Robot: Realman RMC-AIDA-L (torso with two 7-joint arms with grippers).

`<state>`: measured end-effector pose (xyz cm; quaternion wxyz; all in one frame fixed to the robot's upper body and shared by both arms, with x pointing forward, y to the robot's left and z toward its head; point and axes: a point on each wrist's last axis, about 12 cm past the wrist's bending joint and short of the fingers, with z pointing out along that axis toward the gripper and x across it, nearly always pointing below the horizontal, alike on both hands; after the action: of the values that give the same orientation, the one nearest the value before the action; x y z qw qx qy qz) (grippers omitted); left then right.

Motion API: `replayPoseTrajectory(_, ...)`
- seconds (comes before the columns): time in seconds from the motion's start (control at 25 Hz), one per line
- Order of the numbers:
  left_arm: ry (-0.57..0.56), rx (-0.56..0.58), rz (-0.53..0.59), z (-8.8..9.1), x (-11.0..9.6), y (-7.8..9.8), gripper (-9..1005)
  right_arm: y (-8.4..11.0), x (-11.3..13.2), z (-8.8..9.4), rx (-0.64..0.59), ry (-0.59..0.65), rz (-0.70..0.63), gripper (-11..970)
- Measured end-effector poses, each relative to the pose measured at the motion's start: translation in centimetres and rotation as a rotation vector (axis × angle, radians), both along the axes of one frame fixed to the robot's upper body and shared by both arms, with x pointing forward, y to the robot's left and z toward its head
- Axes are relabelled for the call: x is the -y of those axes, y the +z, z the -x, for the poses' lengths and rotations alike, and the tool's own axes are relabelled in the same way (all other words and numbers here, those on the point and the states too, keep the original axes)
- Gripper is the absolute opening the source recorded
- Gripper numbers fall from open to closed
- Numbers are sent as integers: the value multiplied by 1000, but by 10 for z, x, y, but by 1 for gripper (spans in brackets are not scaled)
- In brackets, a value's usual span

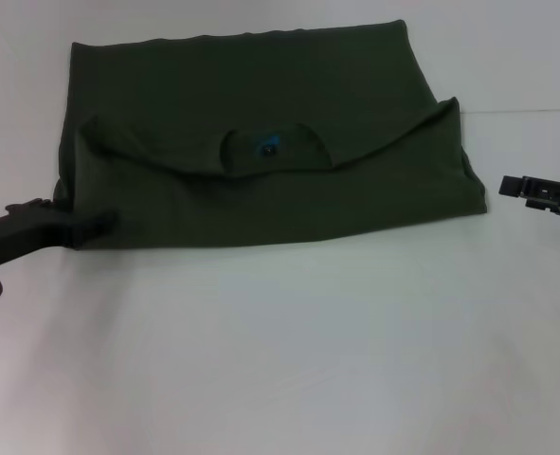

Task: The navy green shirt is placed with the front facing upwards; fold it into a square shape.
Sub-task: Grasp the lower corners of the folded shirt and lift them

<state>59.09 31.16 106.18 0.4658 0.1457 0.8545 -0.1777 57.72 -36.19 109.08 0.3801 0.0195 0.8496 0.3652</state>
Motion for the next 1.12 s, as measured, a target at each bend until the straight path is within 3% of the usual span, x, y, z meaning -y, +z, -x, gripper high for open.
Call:
replayPoseTrajectory(0.12,-10,-9,-12,-1,4,-2,833,0,-2,-1,1,5,1,775)
replayPoseTrajectory(1.12,-1,-43,-39,1,7,-12,811,-1,-5,-1,1,14,7,775)
